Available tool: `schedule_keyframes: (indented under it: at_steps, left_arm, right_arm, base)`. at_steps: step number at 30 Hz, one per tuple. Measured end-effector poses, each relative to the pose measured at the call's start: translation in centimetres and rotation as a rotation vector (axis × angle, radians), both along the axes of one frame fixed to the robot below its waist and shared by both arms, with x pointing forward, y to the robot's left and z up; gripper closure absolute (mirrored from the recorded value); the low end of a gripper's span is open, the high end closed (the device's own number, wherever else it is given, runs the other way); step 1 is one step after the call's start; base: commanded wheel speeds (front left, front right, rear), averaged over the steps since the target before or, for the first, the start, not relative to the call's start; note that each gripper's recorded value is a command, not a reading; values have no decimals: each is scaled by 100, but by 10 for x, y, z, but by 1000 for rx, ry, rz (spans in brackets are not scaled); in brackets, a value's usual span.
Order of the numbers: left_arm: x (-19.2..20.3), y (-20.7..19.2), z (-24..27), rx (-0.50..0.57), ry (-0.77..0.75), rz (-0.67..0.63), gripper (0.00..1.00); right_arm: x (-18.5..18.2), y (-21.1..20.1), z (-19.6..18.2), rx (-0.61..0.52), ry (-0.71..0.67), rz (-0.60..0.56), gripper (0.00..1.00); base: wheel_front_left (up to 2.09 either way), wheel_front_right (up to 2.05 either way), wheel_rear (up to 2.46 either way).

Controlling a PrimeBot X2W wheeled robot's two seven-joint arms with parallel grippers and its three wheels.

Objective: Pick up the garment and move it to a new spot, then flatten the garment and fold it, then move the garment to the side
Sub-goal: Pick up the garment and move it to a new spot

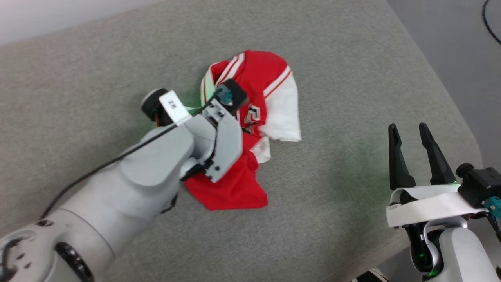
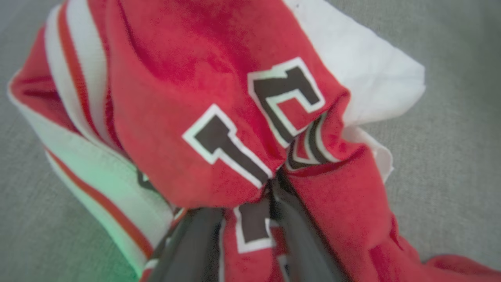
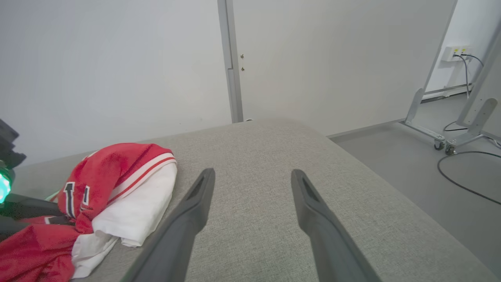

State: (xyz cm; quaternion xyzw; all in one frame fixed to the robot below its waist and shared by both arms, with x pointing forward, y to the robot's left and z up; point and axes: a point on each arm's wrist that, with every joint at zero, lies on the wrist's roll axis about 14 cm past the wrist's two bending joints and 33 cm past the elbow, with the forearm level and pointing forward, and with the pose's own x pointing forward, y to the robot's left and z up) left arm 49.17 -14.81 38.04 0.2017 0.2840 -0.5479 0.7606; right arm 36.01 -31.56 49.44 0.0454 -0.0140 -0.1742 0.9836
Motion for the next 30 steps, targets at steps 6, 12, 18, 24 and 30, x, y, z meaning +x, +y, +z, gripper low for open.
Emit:
schedule_keyframes:
  at_steps: [6, 12, 18, 24, 30]
  left_arm:
    - [-3, 3, 23, -112, -9, 47, 0]
    - [8, 24, 71, -278, -58, 162, 0]
    - [3, 61, 106, -424, -67, 293, 0]
    - [-8, 139, 90, -479, -81, 533, 0]
    - [-32, 207, 79, -566, -72, 785, 0]
  right_arm:
    - [9, 13, -7, -30, 22, 47, 0]
    - [18, 35, -15, -50, 41, 120, 0]
    - [27, 59, -14, -58, 31, 198, 0]
    - [29, 68, -15, -76, 35, 249, 0]
    - [32, 75, -16, -106, 45, 295, 0]
  base:
    - [0, 0, 0]
    - [0, 0, 0]
    - [0, 0, 0]
    - [0, 0, 0]
    - [0, 0, 0]
